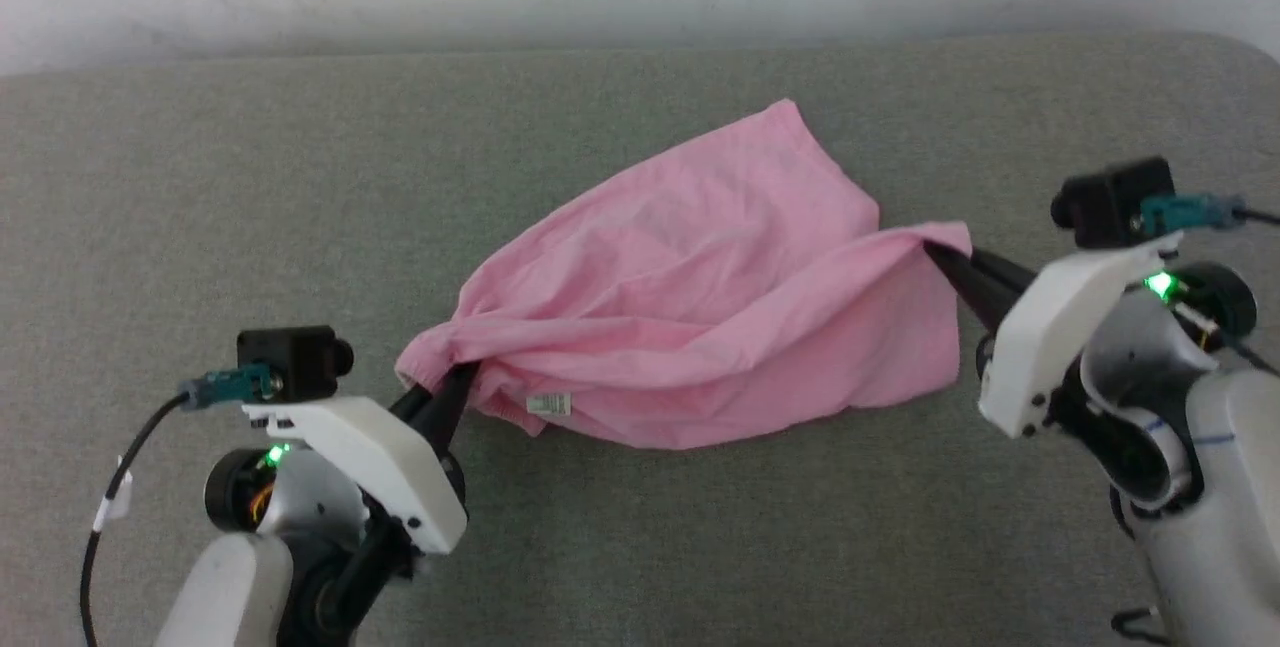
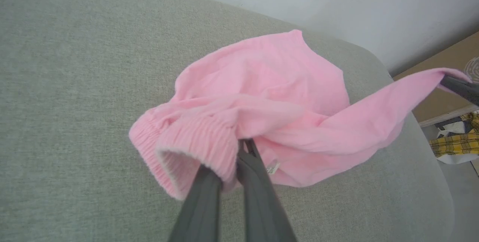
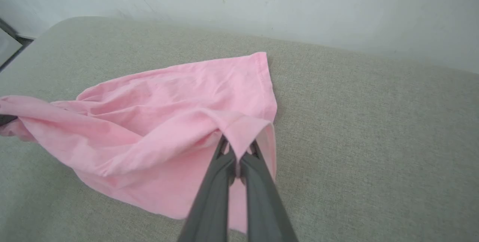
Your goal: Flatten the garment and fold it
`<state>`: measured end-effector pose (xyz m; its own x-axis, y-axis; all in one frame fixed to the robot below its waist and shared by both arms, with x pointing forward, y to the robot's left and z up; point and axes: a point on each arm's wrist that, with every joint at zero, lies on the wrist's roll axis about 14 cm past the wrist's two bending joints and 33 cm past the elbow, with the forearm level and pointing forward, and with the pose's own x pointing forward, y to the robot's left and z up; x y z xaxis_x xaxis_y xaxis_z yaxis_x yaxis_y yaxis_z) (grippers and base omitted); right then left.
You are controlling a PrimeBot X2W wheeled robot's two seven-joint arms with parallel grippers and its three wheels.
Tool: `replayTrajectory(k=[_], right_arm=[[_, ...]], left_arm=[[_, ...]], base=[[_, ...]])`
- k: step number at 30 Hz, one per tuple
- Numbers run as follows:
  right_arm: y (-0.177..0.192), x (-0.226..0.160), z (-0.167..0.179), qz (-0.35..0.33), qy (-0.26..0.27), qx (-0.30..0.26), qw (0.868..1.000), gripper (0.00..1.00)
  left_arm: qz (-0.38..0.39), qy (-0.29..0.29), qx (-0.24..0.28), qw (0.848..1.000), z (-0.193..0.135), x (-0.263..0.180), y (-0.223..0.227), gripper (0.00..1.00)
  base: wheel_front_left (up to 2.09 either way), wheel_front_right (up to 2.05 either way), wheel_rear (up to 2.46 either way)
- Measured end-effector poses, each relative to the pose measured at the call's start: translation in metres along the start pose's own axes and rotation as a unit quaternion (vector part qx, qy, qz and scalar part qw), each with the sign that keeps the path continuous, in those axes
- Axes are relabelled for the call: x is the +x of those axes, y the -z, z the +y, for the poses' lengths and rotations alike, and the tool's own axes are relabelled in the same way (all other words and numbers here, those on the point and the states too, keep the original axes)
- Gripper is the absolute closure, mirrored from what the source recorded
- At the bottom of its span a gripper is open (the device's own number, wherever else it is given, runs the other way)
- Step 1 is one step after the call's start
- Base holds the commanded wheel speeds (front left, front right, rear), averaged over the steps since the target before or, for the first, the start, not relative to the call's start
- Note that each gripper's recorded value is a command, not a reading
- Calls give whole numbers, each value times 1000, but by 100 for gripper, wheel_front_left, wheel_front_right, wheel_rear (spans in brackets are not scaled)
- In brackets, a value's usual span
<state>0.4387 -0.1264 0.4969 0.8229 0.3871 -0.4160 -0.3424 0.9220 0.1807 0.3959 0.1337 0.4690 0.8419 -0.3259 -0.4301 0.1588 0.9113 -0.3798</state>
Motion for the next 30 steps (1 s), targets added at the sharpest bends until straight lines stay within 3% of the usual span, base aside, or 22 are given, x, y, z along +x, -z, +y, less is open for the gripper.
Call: replayTrajectory(k=[12, 17, 22, 23, 24, 25, 26, 28, 30], right_arm=[[-37, 111, -6, 9, -31, -5, 999, 100], [-22, 148, -8, 37, -32, -2, 999, 100], [-2, 177, -15, 41, -23, 4, 999, 100], [7, 181, -15, 49, -23, 5, 999, 93], [16, 184, -14, 57, -24, 5, 998, 56], [23, 187, -11, 61, -26, 0, 998, 9], [27, 189, -9, 59, -30, -7, 998, 0], [28, 190, -6, 44, -33, -17, 998, 0], [20, 188, -4, 12, -35, -26, 999, 0]], left_arm=[[-29, -31, -77, 996, 37, 27, -22, 100], [-11, -34, -117, 993, 47, 41, -12, 100], [-10, -54, -116, 992, 62, 55, -6, 100], [-8, -51, -117, 992, 62, 57, -4, 100], [-4, -51, -114, 992, 62, 58, 0, 100], [-1, -56, -111, 992, 65, 59, 4, 93], [0, -61, -110, 992, 68, 59, 6, 60], [-6, -65, -110, 992, 70, 59, 7, 0], [-16, -61, -110, 992, 67, 58, 5, 0]], base=[[0, 0, 0], [0, 0, 0], [0, 0, 0], [0, 0, 0], [0, 0, 0], [0, 0, 0], [0, 0, 0], [0, 0, 0], [0, 0, 0]])
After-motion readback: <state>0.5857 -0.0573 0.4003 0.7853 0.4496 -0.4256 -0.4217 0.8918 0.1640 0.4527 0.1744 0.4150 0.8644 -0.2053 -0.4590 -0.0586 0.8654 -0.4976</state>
